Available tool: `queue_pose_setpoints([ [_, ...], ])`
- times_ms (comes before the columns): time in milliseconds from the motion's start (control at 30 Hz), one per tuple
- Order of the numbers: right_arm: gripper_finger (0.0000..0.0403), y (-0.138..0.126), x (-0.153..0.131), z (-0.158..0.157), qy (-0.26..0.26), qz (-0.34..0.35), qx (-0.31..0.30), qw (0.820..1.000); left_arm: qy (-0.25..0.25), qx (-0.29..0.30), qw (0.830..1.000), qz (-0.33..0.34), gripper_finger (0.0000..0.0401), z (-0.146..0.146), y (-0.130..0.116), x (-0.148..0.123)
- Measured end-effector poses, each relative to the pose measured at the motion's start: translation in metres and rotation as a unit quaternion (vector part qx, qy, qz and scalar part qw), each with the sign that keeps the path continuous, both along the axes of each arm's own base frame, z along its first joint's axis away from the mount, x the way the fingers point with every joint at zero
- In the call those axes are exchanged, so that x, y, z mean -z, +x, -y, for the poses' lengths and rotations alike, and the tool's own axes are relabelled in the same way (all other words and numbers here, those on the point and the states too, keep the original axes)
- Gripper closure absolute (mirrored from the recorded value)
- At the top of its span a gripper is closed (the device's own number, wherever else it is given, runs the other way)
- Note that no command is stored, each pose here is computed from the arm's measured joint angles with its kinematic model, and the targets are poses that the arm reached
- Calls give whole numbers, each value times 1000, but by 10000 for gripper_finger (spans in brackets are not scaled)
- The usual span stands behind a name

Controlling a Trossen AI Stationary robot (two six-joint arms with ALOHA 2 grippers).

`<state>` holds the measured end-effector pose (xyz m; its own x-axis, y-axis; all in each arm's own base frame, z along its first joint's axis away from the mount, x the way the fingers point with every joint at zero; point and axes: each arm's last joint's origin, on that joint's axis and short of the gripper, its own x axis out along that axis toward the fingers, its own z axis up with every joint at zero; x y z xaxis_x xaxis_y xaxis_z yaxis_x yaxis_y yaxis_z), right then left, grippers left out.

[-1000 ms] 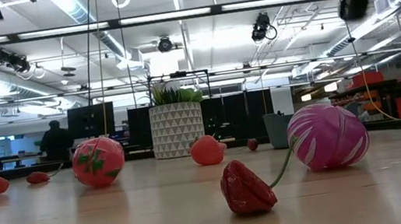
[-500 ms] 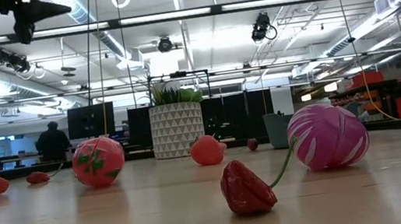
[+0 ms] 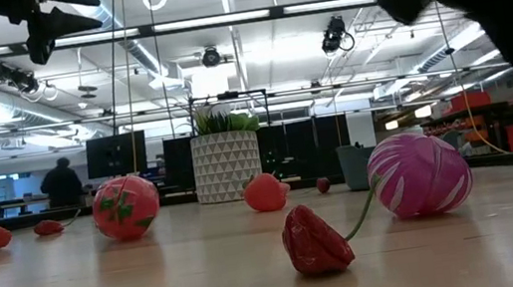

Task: Pick and placing Produce into tupperware
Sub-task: Put the bottom pink peach into the blue bin

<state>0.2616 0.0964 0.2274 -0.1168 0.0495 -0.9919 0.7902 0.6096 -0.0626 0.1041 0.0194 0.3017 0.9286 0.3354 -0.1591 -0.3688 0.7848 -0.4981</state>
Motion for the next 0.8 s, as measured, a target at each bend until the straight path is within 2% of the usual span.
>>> queue_pose_setpoints([
  [133, 252, -23, 14, 6, -47, 13, 76, 996, 0, 0, 1000, 1, 241, 0, 0, 0],
  [367, 227, -51, 38, 29, -50, 21, 128, 990, -14, -2, 1000, 6, 244, 0, 0, 0],
  [500, 219, -55, 47, 38, -38, 45, 161, 985, -16, -3, 1000, 7, 247, 0, 0, 0],
  [633, 218, -53, 56, 38, -28, 56, 164, 984, -30, -5, 999, 11, 242, 0, 0, 0],
  [800, 217, -53, 70, 39, -46, 29, 162, 985, -40, -6, 999, 14, 244, 0, 1, 0],
])
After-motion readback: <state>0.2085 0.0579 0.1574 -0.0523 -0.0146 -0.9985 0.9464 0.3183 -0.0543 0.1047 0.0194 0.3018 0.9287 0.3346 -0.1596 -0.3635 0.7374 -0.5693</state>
